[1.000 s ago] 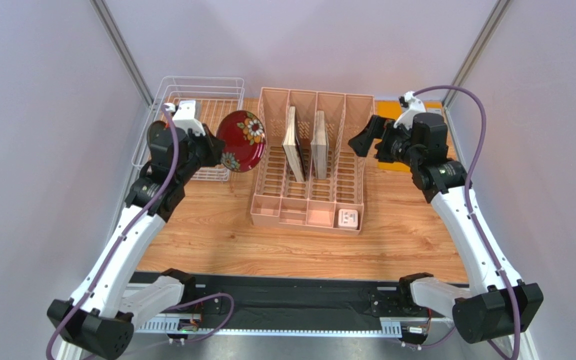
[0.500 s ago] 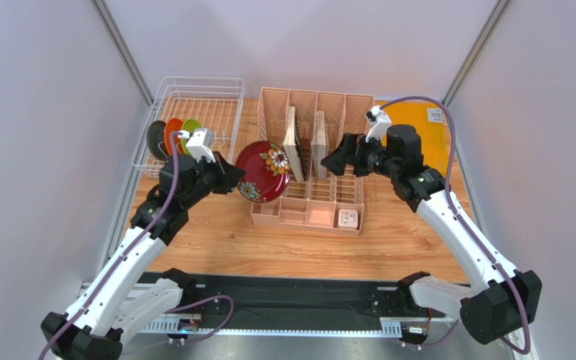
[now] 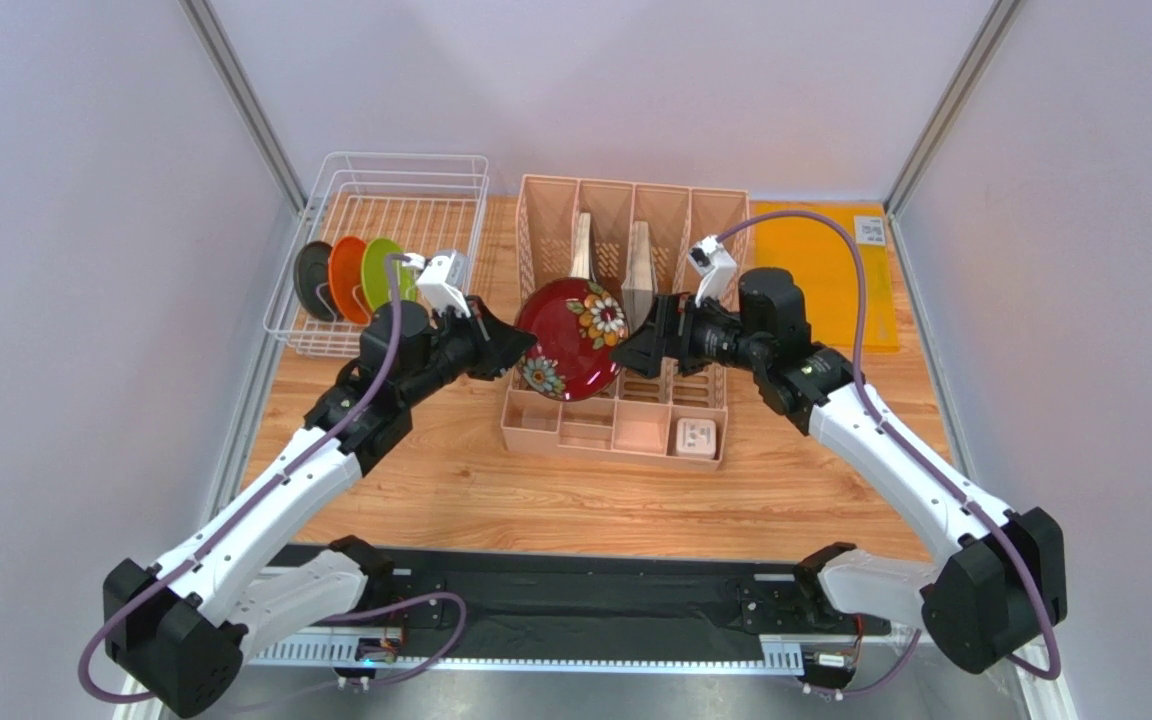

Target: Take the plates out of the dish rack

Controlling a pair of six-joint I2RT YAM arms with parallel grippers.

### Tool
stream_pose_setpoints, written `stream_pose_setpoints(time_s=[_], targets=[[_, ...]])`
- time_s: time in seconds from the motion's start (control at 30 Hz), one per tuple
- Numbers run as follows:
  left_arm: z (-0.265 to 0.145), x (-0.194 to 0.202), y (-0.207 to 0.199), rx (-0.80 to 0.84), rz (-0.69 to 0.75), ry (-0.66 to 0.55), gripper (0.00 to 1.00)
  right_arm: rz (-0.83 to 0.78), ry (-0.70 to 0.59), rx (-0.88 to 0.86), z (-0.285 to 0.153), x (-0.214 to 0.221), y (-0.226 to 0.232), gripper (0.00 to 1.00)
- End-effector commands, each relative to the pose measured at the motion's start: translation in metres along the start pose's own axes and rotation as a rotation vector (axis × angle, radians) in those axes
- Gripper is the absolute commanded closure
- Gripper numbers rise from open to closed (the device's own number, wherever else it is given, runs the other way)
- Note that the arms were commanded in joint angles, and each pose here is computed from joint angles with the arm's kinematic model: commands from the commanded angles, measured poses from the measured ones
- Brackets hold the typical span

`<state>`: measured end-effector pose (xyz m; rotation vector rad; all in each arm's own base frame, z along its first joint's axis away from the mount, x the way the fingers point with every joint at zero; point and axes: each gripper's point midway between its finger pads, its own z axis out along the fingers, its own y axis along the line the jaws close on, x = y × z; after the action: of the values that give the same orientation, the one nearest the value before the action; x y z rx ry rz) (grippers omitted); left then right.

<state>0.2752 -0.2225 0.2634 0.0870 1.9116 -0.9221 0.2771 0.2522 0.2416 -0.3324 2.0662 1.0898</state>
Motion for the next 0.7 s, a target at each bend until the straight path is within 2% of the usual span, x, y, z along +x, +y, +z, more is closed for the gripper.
stream_pose_setpoints(time_s=[0.0, 0.1, 0.27, 0.3, 0.37, 0.43, 0.47, 0.5, 0.63, 0.67], targets=[[0.003, -0.032, -0.048, 0.201, -0.024, -0.126, 1.00, -0.013, -0.047, -0.116, 0.004, -0.008, 0.020, 0.03], [0.007, -0.029, -0.056, 0.225, -0.022, -0.110, 1.00, -0.021, -0.066, -0.137, 0.006, -0.011, 0.022, 0.04], [0.013, -0.019, -0.065, 0.266, -0.039, -0.092, 1.00, -0.059, -0.109, -0.204, 0.005, -0.018, 0.033, 0.18], [0.013, -0.017, -0.067, 0.272, -0.044, -0.089, 1.00, -0.064, -0.110, -0.207, 0.005, -0.018, 0.034, 0.28], [0.014, -0.015, -0.066, 0.273, -0.046, -0.087, 1.00, -0.071, -0.121, -0.207, 0.004, -0.019, 0.033, 0.40], [0.013, -0.015, -0.065, 0.269, -0.043, -0.092, 1.00, -0.076, -0.127, -0.203, 0.002, -0.019, 0.033, 0.81], [0.012, -0.017, -0.065, 0.264, -0.038, -0.100, 1.00, -0.074, -0.124, -0.201, 0.002, -0.018, 0.033, 0.96], [0.011, -0.018, -0.064, 0.259, -0.034, -0.104, 1.00, -0.074, -0.122, -0.196, 0.001, -0.017, 0.032, 1.00], [0.009, -0.018, -0.061, 0.228, -0.007, -0.090, 0.98, -0.080, -0.141, -0.145, -0.002, -0.015, 0.023, 1.00], [0.007, -0.020, -0.062, 0.231, 0.000, -0.094, 0.87, -0.080, -0.150, -0.131, -0.003, -0.014, 0.020, 1.00]])
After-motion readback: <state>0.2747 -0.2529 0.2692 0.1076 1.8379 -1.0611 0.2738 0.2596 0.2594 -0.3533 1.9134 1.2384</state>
